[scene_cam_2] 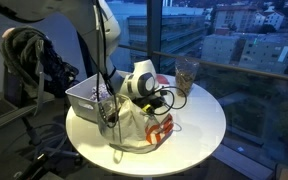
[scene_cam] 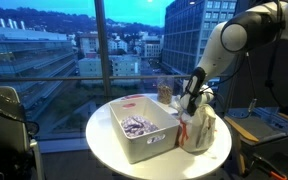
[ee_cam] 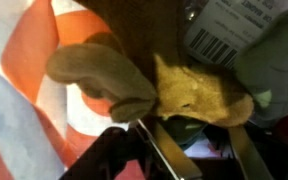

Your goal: Put the purple shirt, the turnip plushie, moose toy and bowl in the basket

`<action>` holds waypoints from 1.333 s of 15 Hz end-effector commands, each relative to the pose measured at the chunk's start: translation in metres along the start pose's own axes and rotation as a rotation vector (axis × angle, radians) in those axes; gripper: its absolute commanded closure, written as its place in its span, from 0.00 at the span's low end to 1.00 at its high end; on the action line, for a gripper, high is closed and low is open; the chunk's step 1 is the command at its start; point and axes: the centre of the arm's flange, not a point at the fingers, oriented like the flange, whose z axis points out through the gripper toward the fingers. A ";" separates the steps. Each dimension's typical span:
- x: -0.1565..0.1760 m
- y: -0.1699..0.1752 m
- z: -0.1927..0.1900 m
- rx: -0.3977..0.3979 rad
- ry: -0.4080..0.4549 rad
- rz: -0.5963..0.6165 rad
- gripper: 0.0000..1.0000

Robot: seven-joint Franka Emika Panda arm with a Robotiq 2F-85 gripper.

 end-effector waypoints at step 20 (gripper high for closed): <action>-0.023 -0.047 -0.301 -0.130 -0.416 -0.293 0.92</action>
